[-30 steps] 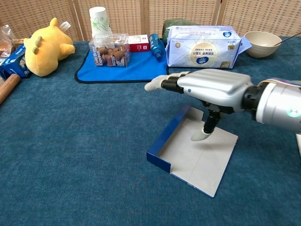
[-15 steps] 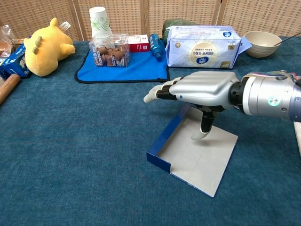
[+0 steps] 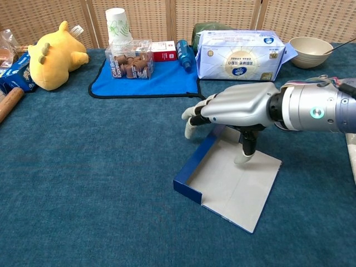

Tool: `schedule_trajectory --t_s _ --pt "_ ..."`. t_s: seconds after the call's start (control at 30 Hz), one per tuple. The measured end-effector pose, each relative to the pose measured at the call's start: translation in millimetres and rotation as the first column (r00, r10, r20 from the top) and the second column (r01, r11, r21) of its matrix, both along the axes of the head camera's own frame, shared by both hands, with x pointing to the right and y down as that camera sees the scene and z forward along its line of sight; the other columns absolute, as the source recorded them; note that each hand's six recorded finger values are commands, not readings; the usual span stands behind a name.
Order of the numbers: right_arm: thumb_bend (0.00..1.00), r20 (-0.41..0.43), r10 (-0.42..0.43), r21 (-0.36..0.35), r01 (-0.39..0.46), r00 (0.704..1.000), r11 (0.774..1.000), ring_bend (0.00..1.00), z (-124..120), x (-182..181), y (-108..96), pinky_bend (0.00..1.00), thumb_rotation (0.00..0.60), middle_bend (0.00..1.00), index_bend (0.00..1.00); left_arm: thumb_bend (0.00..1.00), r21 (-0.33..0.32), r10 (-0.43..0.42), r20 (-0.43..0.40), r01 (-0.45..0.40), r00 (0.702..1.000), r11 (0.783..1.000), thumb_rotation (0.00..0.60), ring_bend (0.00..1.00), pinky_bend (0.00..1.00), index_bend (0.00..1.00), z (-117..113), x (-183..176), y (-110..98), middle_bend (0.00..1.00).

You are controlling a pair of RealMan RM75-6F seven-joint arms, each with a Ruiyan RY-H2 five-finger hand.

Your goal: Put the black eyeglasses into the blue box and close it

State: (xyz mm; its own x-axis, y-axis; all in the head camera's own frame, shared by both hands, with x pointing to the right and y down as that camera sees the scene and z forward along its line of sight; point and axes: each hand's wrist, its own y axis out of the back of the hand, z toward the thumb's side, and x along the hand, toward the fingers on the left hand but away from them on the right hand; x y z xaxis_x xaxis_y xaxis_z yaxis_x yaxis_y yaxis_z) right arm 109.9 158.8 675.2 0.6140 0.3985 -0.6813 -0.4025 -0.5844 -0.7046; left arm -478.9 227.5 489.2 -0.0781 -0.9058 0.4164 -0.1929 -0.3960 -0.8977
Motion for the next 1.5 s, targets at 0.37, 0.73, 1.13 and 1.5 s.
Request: schedule_trajectory --t_s 0.37,0.73,1.13,1.5 --pt "0.20 -0.078 0.027 0.039 -0.024 0.997 0.999 0.00 -0.1 11.6 -6.8 0.01 0.600 0.05 0.45 0.32 0.009 0.004 -0.007 -0.004 1.000 1.000 0.536 0.00 0.00 0.09 0.6 -0.2 -1.9 0.06" --pt "0.20 -0.130 0.060 0.061 -0.053 0.990 0.997 0.00 -1.0 30.1 -12.1 0.01 0.600 0.07 0.48 0.32 0.014 0.011 -0.010 -0.011 1.000 1.000 0.529 0.00 0.00 0.09 0.6 1.4 -3.2 0.06" --pt "0.20 -0.168 0.159 0.105 -0.142 0.973 0.984 0.00 -4.7 58.7 -28.7 0.01 0.600 0.06 0.48 0.32 0.018 0.011 -0.011 -0.010 1.000 1.000 0.531 0.00 0.00 0.09 -0.9 1.0 -1.8 0.06" --pt "0.20 -0.191 0.191 0.111 -0.172 0.963 0.979 0.00 -9.6 72.6 -28.8 0.01 0.600 0.06 0.47 0.32 0.024 0.010 -0.015 -0.010 1.000 1.000 0.532 0.00 0.00 0.09 -2.3 1.3 -0.6 0.06"
